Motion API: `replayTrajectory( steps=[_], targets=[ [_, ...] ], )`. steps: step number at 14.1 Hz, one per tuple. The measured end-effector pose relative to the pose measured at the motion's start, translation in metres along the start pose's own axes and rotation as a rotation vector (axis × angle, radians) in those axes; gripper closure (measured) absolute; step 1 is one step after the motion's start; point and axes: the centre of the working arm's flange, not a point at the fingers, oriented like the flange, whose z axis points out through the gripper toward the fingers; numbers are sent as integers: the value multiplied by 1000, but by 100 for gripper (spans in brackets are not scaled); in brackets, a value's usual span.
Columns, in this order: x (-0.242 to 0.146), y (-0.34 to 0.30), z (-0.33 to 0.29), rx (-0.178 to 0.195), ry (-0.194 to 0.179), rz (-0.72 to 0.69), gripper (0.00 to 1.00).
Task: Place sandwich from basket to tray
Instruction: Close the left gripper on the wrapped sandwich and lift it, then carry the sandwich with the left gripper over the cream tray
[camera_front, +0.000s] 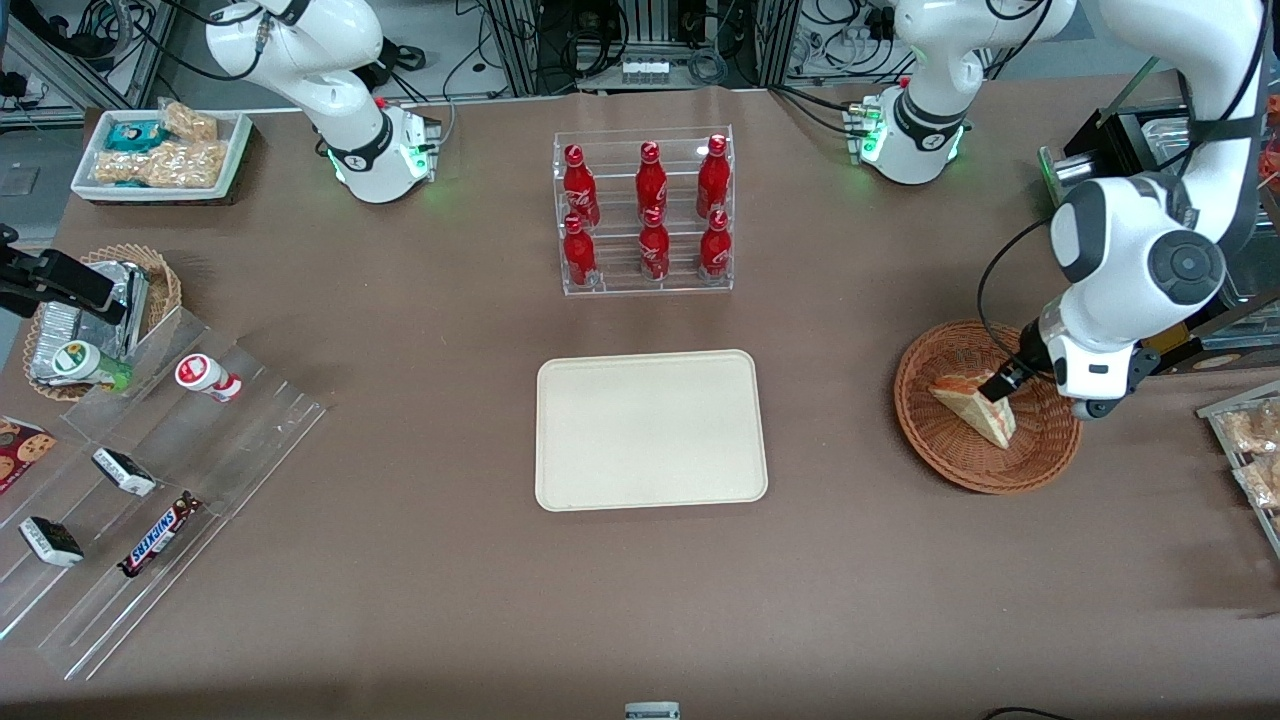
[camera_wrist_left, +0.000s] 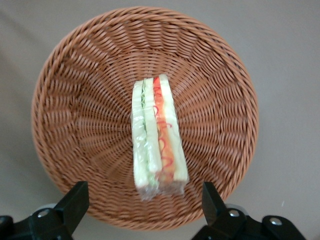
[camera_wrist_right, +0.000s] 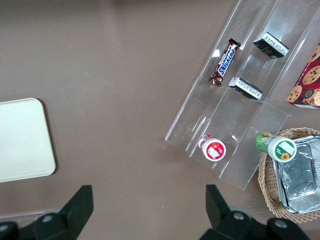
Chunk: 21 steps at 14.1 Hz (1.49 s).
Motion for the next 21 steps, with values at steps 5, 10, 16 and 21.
replayTrajectory(
  steps=[5,10,16,21],
  targets=[
    [6,7,40,-9,2,-114,0],
    [7,8,56,-3,-5,-197,39],
    [-5,36,4,39,-38,-146,83],
    [-91,133,-57,-35,-47,52,86]
  ],
)
